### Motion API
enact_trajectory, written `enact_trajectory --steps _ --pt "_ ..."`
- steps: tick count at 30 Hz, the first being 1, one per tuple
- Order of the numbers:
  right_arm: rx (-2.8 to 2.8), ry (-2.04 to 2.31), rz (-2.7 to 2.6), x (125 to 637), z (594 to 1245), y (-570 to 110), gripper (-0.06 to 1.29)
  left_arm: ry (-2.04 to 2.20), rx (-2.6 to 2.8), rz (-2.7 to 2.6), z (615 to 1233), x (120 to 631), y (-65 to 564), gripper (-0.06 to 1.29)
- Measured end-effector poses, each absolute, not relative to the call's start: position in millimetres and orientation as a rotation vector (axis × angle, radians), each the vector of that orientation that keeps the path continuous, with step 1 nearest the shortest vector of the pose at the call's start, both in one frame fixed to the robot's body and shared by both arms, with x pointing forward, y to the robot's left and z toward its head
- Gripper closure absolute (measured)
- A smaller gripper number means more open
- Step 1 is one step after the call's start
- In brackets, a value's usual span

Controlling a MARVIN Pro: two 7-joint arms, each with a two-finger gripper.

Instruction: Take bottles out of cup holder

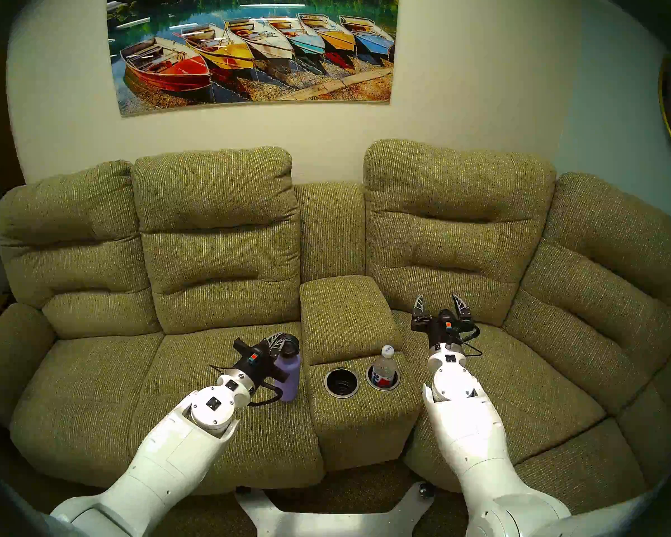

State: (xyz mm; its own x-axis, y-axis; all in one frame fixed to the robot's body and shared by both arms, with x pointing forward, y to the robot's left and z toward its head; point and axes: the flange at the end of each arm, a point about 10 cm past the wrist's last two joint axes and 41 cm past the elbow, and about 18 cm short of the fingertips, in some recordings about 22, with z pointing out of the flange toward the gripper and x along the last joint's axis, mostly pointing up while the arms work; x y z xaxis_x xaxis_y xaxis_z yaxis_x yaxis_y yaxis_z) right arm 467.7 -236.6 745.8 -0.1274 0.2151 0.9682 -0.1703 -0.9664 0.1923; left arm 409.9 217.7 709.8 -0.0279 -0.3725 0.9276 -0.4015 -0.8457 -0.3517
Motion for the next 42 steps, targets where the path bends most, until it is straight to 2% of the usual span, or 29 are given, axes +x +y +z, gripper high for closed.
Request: enact_trajectory --steps 42 --pt "1.884 0.051 2.183 467.7 746.0 -236.6 0.01 -1.076 2.117 2.018 690.9 439.2 196.9 1.22"
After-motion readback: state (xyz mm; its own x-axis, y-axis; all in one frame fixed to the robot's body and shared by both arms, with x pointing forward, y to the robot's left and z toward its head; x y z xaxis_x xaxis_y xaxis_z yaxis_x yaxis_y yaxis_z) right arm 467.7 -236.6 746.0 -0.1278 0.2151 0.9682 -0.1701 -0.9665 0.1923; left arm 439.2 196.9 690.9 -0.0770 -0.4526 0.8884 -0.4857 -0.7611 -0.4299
